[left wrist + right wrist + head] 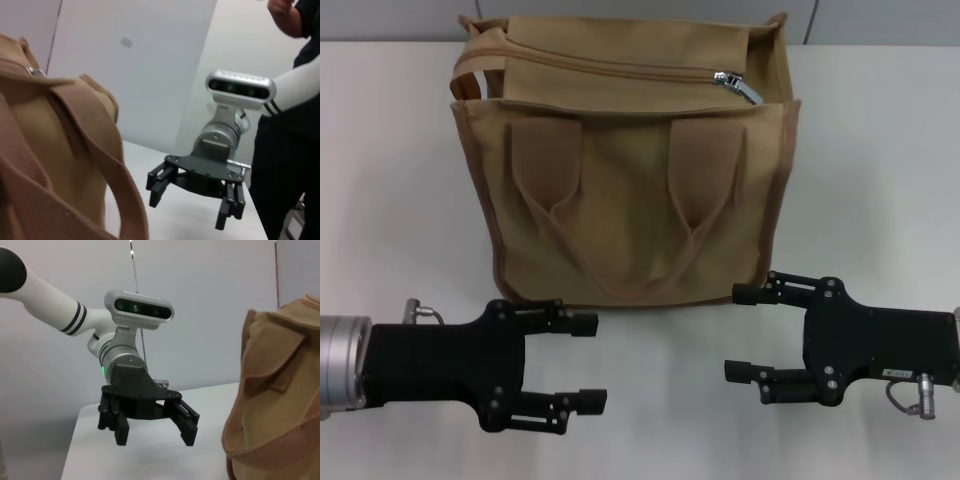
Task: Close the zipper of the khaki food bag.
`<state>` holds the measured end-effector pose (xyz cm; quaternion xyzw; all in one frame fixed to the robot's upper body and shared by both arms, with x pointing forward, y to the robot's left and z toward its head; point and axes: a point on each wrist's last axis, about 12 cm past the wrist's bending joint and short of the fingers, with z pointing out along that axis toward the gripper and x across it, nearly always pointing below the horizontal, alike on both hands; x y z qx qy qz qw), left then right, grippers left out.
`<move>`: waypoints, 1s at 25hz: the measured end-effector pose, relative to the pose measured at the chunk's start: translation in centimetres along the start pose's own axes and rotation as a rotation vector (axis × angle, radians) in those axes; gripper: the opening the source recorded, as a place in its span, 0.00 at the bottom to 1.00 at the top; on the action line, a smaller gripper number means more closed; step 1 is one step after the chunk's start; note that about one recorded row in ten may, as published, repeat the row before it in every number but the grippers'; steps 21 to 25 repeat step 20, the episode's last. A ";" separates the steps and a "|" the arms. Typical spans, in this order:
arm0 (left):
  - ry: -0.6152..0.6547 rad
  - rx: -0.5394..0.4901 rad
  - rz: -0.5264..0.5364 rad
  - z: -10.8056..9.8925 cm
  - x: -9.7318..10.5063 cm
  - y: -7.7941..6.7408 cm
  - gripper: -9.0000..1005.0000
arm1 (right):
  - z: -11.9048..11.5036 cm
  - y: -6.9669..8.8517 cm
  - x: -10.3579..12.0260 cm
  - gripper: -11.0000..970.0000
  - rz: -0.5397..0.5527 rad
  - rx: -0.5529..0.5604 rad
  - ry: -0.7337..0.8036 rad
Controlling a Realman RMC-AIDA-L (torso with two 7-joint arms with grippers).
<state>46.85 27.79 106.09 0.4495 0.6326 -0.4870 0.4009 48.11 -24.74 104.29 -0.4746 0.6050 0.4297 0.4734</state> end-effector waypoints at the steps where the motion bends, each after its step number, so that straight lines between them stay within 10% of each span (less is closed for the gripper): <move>1: 0.000 0.002 0.006 0.1 0.1 -0.1 0.80 | 0.0 0.0 0.0 0.82 0.001 0.000 0.002; 25: -0.004 0.004 0.016 0.1 0.4 -0.2 0.80 | 0.0 0.0 0.1 0.82 0.003 0.000 0.005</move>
